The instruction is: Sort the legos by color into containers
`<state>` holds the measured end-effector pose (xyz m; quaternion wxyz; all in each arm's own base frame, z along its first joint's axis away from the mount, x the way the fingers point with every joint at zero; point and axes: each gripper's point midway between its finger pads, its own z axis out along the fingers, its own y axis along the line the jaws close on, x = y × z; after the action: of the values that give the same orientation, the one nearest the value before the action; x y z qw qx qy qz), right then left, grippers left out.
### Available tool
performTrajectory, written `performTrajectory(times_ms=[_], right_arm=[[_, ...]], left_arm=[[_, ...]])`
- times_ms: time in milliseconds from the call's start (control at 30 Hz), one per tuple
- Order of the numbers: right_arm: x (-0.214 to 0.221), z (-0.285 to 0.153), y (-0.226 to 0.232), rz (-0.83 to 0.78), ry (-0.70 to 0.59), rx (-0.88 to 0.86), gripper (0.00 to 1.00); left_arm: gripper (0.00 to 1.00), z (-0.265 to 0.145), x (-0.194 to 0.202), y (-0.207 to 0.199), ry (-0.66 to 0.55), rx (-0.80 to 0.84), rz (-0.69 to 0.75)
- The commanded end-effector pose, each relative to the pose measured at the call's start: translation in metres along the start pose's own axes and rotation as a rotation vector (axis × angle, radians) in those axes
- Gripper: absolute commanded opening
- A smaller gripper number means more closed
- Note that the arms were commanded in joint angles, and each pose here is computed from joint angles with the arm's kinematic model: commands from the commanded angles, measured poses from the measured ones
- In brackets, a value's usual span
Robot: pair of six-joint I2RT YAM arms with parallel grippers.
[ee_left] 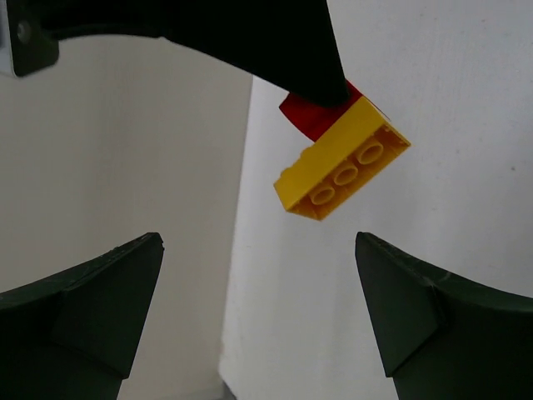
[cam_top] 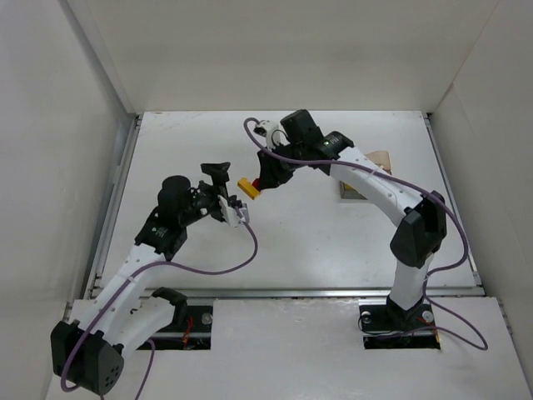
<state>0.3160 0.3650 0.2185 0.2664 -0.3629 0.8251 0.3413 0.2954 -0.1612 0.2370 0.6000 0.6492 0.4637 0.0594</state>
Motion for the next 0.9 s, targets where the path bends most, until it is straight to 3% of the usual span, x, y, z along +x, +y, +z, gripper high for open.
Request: performTrajectory(times_ms=[0, 167, 600, 633, 667, 733, 767, 800, 833, 867], right_arm=[[-0.029, -0.032, 0.037, -0.043, -0.091, -0.098, 0.0], [-0.038, -0.041, 0.054, -0.039, -0.125, -0.164, 0.0], [-0.04, -0.049, 0.066, -0.023, -0.132, -0.208, 0.0], [-0.04, -0.049, 0.066, -0.023, -0.132, -0.208, 0.0], [-0.04, -0.049, 0.066, -0.023, -0.132, -0.208, 0.0], [-0.04, -0.049, 0.066, -0.023, -0.132, -0.208, 0.0], [-0.04, -0.049, 0.066, -0.023, -0.132, -0.208, 0.0], [-0.04, -0.049, 0.066, -0.023, -0.132, -0.208, 0.0], [-0.04, -0.049, 0.066, -0.023, -0.132, -0.208, 0.0], [-0.04, -0.049, 0.066, -0.023, -0.132, -0.208, 0.0]], left_arm=[[1.0, 0.003, -0.026, 0.029, -0.085, -0.085, 0.229], [1.0, 0.013, -0.034, 0.015, -0.117, -0.042, 0.355], [0.64, 0.014, -0.036, 0.008, -0.087, -0.071, 0.45], [0.46, 0.014, -0.034, 0.007, -0.075, -0.056, 0.443], [0.45, 0.014, -0.034, 0.007, -0.075, -0.056, 0.443], [0.31, 0.012, -0.035, 0.007, -0.075, -0.056, 0.443], [0.29, 0.012, -0.037, 0.006, -0.083, -0.053, 0.445], [0.19, 0.01, -0.041, 0.007, -0.095, -0.062, 0.45], [0.19, 0.011, -0.039, 0.003, -0.093, -0.053, 0.446], [0.08, 0.011, -0.039, 0.003, -0.093, -0.053, 0.446]])
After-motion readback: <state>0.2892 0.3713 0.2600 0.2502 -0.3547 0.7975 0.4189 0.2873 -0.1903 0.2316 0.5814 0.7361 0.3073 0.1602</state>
